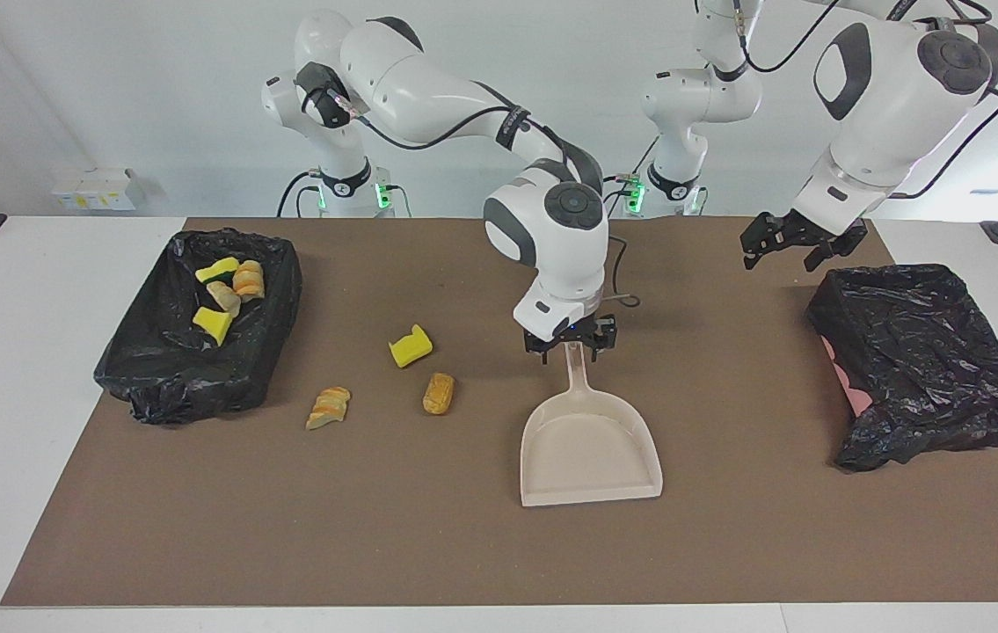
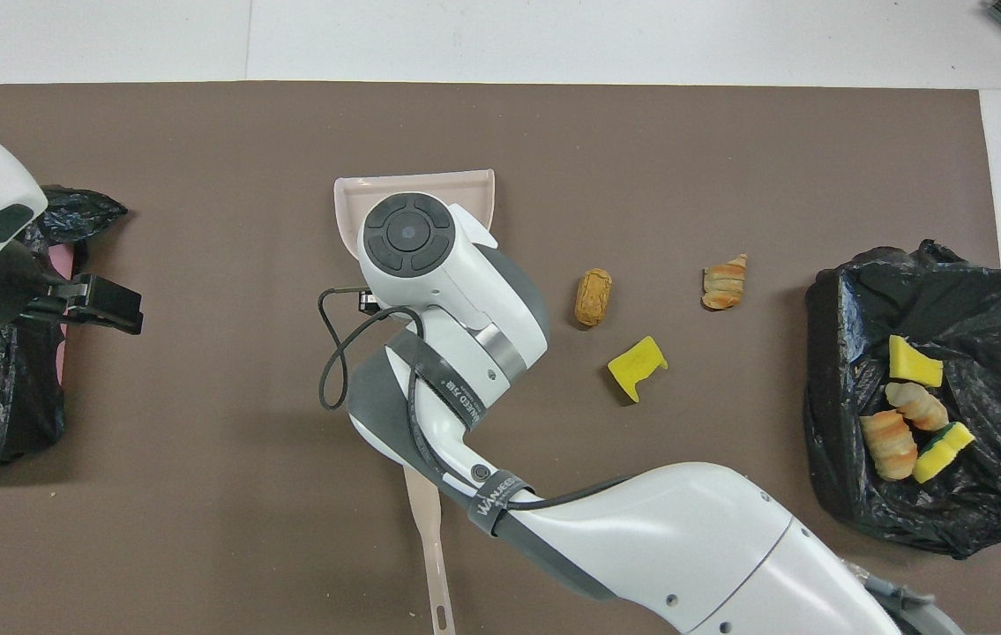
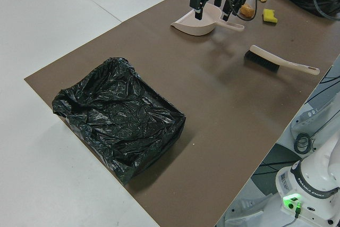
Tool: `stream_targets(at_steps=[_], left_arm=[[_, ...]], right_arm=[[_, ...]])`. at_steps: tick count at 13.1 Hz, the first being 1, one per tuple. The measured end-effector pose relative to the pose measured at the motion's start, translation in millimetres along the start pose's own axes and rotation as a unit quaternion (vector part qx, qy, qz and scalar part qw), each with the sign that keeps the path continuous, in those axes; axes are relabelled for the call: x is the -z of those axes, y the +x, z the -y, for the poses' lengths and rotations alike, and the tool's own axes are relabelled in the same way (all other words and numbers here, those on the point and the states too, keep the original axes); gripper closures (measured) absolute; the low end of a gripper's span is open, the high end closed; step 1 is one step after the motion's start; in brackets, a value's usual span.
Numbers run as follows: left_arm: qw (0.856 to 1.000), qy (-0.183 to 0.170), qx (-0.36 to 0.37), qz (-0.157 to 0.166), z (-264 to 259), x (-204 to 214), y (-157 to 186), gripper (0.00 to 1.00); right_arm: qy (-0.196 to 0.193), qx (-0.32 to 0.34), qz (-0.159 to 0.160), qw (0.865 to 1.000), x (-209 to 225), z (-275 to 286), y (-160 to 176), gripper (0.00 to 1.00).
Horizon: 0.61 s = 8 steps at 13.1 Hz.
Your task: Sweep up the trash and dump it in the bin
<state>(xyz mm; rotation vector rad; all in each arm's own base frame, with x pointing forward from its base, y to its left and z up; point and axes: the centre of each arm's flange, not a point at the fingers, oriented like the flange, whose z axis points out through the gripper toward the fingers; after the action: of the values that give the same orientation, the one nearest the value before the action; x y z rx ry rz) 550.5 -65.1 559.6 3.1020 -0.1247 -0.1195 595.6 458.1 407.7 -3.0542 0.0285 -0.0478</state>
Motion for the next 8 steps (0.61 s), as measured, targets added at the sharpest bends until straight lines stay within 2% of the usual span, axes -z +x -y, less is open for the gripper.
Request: stream_targets(at_steps=[1,3,6,8], left_arm=[[1.0,0.0,0.0,-0.005,-0.2,-6.8,2.2,0.0],[1.0,0.0,-0.001,-0.013,-1.8,-23.8,7.0,0.0],[1.0,-0.001,-0.007,-0.021,-10.3,-51.3,19.1,0.0],[1.0,-0.001,-0.002,-0.023,-31.3,-69.8,29.3,0.0]], right_arm=[[-0.006,0.003,0.0,1.0,18.0,-1.8,-8.4,0.0],[-0.022,0.009,0.007,1.0,58.1,-9.2,-34.4,0.0],[-0.021,0.013,0.041,0.999,110.4,-20.4,-98.8,0.0],[-0.038,0.03,0.047,0.998,120.5,-25.5,-147.5,0.0]])
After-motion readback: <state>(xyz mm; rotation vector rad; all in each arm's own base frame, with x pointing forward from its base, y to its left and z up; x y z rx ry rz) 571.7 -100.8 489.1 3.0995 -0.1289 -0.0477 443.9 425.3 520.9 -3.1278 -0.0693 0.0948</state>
